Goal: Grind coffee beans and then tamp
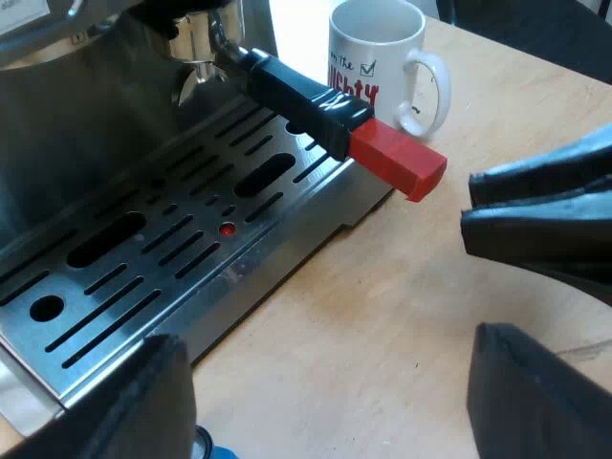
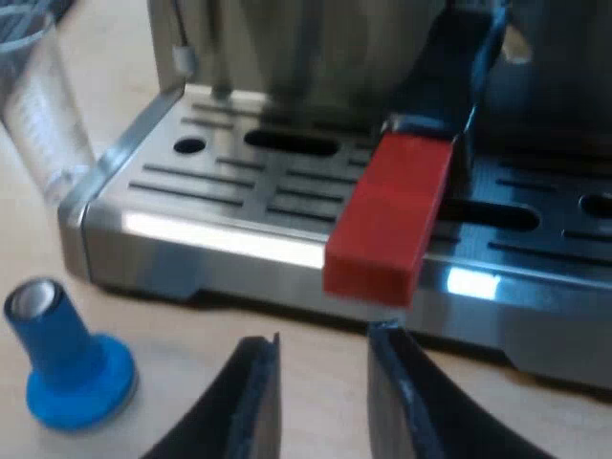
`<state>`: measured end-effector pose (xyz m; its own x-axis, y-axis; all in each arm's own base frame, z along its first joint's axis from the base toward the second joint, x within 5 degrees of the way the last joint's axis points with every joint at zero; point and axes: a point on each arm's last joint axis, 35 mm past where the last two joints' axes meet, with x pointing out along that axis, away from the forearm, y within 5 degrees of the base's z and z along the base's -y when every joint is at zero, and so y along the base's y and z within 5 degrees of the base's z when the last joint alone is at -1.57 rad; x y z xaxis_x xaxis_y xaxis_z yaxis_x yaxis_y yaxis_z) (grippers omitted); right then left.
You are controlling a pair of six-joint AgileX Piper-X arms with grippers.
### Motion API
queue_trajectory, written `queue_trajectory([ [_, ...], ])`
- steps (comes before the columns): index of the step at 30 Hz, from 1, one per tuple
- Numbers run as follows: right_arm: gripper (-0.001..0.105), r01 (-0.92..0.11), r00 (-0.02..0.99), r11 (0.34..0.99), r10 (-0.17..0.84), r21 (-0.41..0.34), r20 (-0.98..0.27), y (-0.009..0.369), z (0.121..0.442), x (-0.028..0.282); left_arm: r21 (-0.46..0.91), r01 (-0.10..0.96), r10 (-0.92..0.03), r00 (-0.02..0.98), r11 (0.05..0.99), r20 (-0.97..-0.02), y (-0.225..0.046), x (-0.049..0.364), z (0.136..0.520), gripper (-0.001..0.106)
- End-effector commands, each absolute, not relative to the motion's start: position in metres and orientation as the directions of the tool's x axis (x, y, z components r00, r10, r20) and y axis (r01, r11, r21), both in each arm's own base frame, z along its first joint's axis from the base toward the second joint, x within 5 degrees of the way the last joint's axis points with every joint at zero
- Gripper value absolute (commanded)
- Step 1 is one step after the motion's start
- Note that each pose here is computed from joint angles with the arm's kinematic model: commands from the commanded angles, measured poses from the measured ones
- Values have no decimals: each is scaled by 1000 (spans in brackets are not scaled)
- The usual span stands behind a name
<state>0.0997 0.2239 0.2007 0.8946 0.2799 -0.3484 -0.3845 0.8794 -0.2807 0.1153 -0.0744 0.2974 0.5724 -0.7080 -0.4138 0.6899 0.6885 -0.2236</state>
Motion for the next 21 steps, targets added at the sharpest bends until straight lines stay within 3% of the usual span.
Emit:
queue_trajectory([
  [1,21,-362,905,892,266,-271,-332,224,203,103,-221,702,-720,571,677,-395,-75,115,301,62],
  [13,19,-334,913,902,237,-273,-333,221,202,110,-221,702,-720,571,677,-395,-75,115,301,62],
  [21,19,-303,924,925,227,-228,-308,222,203,122,-221,702,-720,571,677,-395,-75,115,301,62],
])
